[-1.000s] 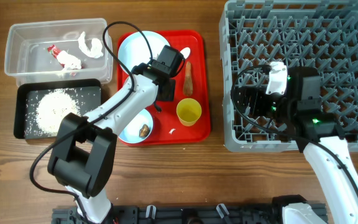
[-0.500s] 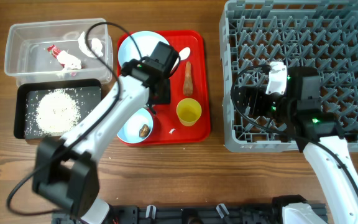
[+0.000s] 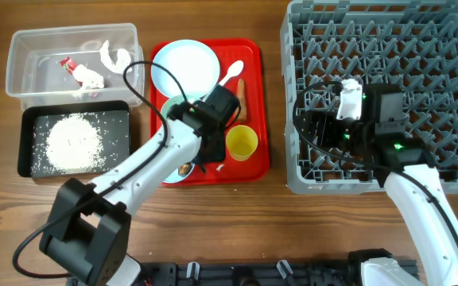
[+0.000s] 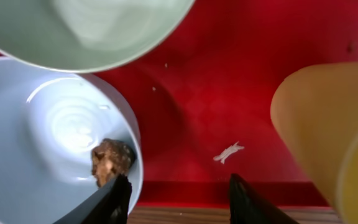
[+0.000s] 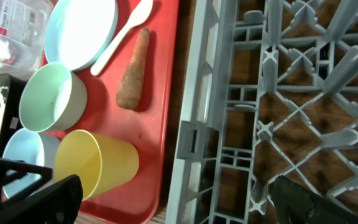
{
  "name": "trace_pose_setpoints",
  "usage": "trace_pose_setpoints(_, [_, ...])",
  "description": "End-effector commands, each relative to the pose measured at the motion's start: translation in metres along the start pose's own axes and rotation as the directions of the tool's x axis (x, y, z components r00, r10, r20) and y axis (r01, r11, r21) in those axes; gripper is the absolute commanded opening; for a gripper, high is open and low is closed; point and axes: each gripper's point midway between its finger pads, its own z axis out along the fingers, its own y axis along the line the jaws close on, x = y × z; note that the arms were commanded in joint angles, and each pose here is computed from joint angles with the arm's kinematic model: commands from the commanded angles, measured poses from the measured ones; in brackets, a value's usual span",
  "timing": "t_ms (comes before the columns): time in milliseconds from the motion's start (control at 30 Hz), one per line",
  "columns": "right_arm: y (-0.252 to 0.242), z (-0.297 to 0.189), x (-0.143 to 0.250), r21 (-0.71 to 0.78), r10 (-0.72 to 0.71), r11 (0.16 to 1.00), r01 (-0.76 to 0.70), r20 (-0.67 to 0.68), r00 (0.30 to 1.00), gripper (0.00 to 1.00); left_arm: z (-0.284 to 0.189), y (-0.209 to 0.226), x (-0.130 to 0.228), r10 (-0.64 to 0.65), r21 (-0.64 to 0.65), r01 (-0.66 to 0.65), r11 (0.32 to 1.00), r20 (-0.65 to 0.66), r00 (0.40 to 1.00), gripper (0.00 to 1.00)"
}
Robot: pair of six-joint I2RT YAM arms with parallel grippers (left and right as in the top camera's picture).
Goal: Sort waste into correct bins and load items into the dishwasher rack
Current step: 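Return the empty mint bowl to the red tray and release, then grasp the light-blue bowl with the food scrap using the left gripper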
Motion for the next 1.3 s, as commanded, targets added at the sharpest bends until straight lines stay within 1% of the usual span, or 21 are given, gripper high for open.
trace_pose_setpoints(0, [0.004, -0.001, -0.006, -0.02, 0.007, 1.0, -0.007, 0.004, 1.0, 0.99, 0.015, 0.004, 0.005, -0.017, -0.013, 0.017, 1.0, 0.011, 1.0, 0.49])
trace_pose_setpoints(67, [0.004, -0.001, -0.005, -0.02, 0.007, 1.0, -0.007, 0.004, 1.0, 0.99, 0.023, 0.009, 0.004, -0.038, -0.03, 0.039, 0.999, 0.035, 0.999, 0.47])
trace_pose_setpoints(167, [0.004, -0.001, -0.005, -0.021, 0.007, 1.0, -0.007, 0.003, 1.0, 0.99, 0.032, 0.014, 0.009, -0.069, -0.047, 0.07, 0.996, 0.037, 0.997, 0.45])
trace_pose_setpoints(333, [0.004, -0.001, -0.005, -0.02, 0.008, 1.0, -0.008, 0.002, 1.0, 0.99, 0.042, 0.016, 0.014, -0.071, -0.044, 0.073, 0.996, 0.04, 0.997, 0.4])
trace_pose_setpoints(400, [0.004, -0.001, -0.005, -0.02, 0.008, 1.0, -0.008, 0.001, 1.0, 0.99, 0.041, 0.016, 0.013, -0.072, -0.041, 0.073, 0.996, 0.044, 0.996, 0.34])
trace_pose_setpoints(467, [0.004, -0.001, -0.005, -0.02, 0.009, 1.0, -0.009, 0.001, 1.0, 0.99, 0.041, 0.015, 0.012, -0.073, -0.036, 0.074, 0.997, 0.049, 0.996, 0.23])
trace_pose_setpoints(500, [0.004, -0.001, -0.005, -0.02, 0.014, 1.0, -0.014, 0.001, 1.0, 0.99, 0.041, 0.015, 0.012, -0.073, -0.036, 0.074, 0.997, 0.049, 0.996, 0.13])
trace_pose_setpoints(533, [0.004, -0.001, -0.005, -0.02, 0.016, 1.0, -0.016, 0.001, 1.0, 0.99, 0.041, 0.015, 0.012, -0.073, -0.036, 0.074, 0.997, 0.048, 0.996, 0.06])
trace_pose_setpoints(567, [0.004, -0.001, -0.005, -0.02, 0.016, 1.0, -0.016, 0.001, 1.0, 0.99, 0.041, 0.015, 0.012, -0.072, -0.036, 0.074, 0.997, 0.047, 0.996, 0.04])
trace_pose_setpoints(733, [0.004, -0.001, -0.005, -0.02, 0.016, 1.0, -0.016, 0.001, 1.0, 0.99, 0.032, 0.012, 0.014, -0.073, -0.014, 0.074, 0.997, 0.033, 0.997, 0.04])
trace_pose_setpoints(967, [0.004, -0.001, -0.005, -0.02, 0.016, 1.0, -0.016, 0.001, 1.0, 0.99, -0.023, 0.005, 0.0, -0.078, 0.041, 0.075, 0.996, 0.071, 0.994, 0.04])
trace_pose_setpoints(1133, [0.004, -0.001, -0.005, -0.02, 0.015, 1.0, -0.015, 0.001, 1.0, 0.99, -0.072, 0.001, -0.017, -0.065, 0.099, 0.051, 0.994, 0.141, 0.988, 0.04])
trace_pose_setpoints(1200, [0.004, -0.001, -0.005, -0.02, 0.016, 1.0, -0.016, 0.001, 1.0, 0.99, -0.085, 0.003, -0.024, -0.064, 0.122, 0.043, 0.992, 0.172, 0.983, 0.04])
trace_pose_setpoints(1267, [0.004, -0.001, -0.005, -0.02, 0.016, 1.0, -0.016, 0.001, 1.0, 0.99, -0.094, 0.013, -0.032, -0.101, 0.135, 0.076, 0.988, 0.194, 0.976, 0.04])
